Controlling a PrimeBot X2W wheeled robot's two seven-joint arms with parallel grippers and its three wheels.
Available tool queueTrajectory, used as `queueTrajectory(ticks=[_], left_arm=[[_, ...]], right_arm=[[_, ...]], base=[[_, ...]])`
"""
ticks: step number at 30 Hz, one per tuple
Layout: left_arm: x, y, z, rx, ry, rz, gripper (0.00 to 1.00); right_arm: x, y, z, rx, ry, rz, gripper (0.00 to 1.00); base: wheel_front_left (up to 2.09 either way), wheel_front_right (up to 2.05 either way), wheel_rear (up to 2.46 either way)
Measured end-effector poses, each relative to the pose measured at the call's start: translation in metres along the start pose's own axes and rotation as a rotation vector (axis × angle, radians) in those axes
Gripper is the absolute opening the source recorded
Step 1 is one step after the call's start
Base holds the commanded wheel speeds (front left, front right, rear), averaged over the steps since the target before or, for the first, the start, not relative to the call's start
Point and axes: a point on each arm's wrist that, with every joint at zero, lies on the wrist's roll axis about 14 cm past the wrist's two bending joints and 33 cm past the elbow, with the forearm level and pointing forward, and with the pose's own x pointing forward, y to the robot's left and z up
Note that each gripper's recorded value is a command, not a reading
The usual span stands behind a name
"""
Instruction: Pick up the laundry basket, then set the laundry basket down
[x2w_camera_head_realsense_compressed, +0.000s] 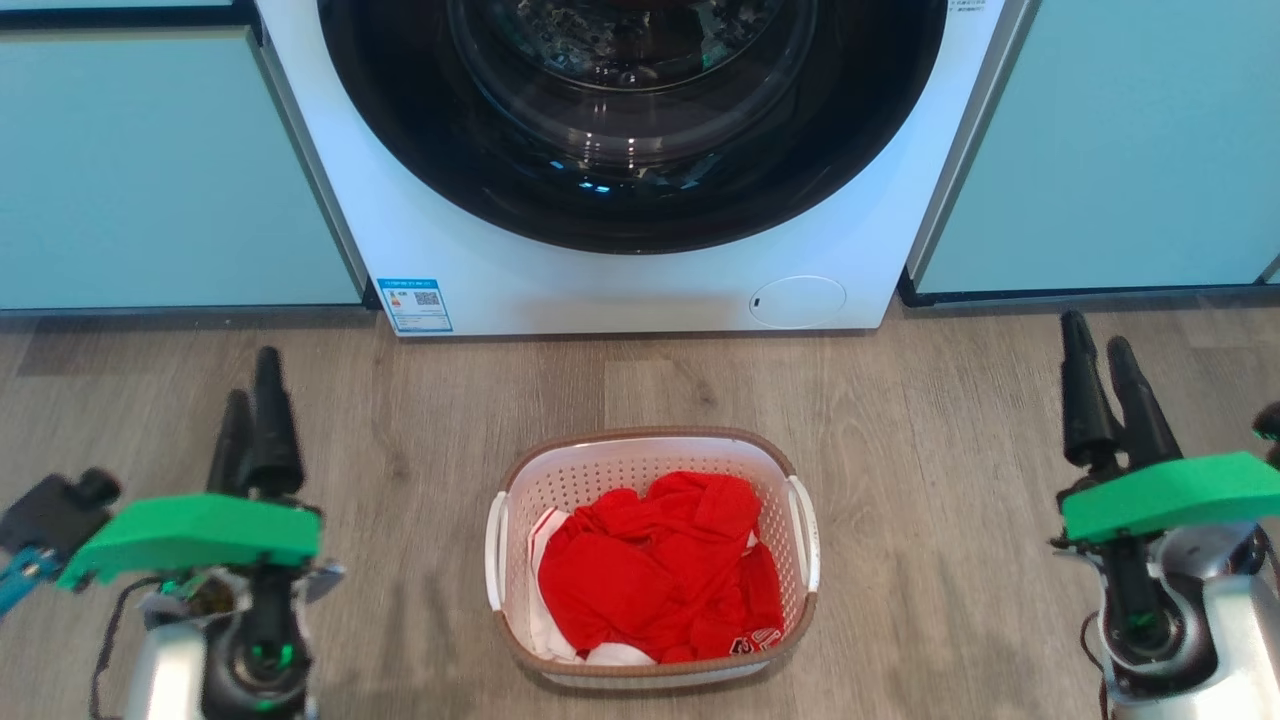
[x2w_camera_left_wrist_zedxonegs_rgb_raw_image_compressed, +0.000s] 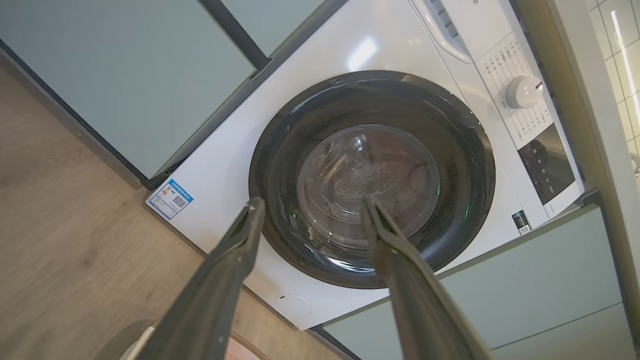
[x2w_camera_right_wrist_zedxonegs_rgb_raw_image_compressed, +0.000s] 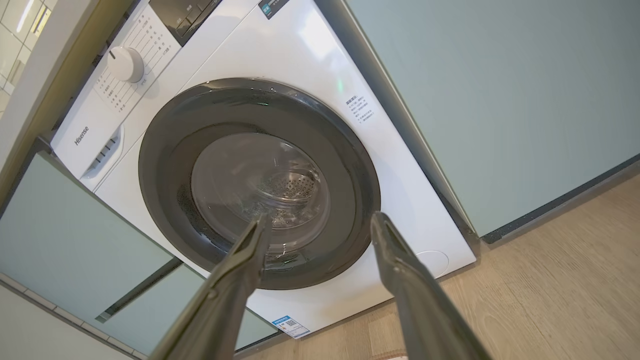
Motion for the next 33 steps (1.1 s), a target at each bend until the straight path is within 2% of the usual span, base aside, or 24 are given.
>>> queueTrajectory(ticks=[11,15,25,33], left_arm=[[-0.007,-0.028,-0.037,0.270,0.063,-0.042,1.00],[-0.010,-0.027,-0.051,0.326,0.099,-0.049,1.00],[-0.016,-0.033,-0.071,0.497,0.121,-0.091,1.00],[-0.025,-0.029,-0.097,0.639,0.173,-0.134,1.00]], right_arm=[[0.004,0.027,0.000,-0.184,-0.003,0.101,1.00],[0.000,0.016,-0.006,-0.200,0.009,0.063,1.00],[-0.006,0.010,-0.032,-0.294,0.090,0.073,1.00],[-0.021,-0.007,-0.069,-0.350,0.221,0.057,1.00]], base=[[0.00,0.00,0.00],[0.00,0.00,0.00],[0.00,0.00,0.00],[0.00,0.00,0.00]])
